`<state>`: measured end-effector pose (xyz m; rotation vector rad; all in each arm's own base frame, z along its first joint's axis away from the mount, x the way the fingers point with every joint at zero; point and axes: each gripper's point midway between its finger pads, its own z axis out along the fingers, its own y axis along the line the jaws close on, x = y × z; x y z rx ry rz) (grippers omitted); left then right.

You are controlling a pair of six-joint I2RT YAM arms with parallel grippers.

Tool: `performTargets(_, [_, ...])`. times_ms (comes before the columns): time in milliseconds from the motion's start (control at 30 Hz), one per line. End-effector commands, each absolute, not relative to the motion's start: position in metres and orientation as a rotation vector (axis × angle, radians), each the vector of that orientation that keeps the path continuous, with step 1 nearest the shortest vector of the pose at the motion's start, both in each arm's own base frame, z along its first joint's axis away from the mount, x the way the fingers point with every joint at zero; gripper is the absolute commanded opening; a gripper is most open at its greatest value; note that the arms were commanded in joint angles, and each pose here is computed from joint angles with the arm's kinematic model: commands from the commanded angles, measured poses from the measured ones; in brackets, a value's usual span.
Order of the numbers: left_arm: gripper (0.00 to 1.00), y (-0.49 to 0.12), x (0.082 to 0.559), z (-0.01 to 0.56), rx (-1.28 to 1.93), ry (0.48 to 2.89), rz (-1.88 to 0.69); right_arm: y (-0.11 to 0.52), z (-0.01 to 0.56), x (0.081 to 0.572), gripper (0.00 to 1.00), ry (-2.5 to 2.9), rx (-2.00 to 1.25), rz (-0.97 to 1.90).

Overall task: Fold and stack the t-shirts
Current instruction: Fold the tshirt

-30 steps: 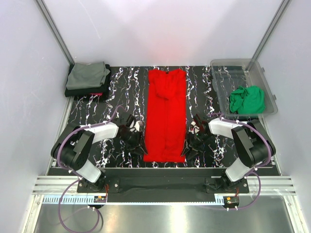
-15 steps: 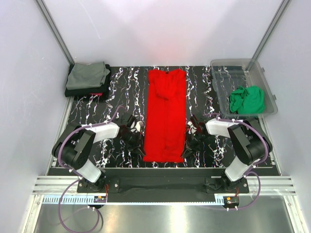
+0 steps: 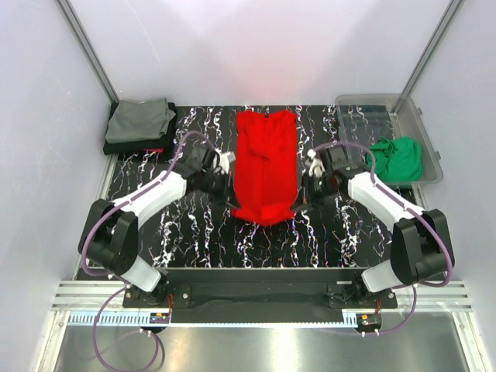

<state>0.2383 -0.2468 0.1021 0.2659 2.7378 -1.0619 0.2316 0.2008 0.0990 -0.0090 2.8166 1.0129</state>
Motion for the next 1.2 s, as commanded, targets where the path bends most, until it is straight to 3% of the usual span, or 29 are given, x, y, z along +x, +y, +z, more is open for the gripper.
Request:
performTargets(0, [0.00,-0.240,0.279,0.124,0.286,2.631,-0.967,0.195,0.126,0.278,0.00,2.673,-0.123,0.932])
performTargets(267, [0.00,-0.242,0.340,0.143,0.286,2.550,-0.894,0.187,0.140,0.352,0.00,2.576,-0.116,0.859])
performTargets(1000, [0.01,-0.240,0.446,0.108,0.238,2.534,-0.804,0.189,0.102,0.449,0.00,2.576,-0.131,0.789])
performTargets(1100, [0.13,-0.242,0.455,0.101,0.252,2.533,-0.804,0.191,0.096,0.452,0.00,2.584,-0.132,0.787])
performTargets(1167, [0.26,-0.243,0.458,0.103,0.260,2.522,-0.803,0.188,0.090,0.451,0.14,2.600,-0.122,0.775])
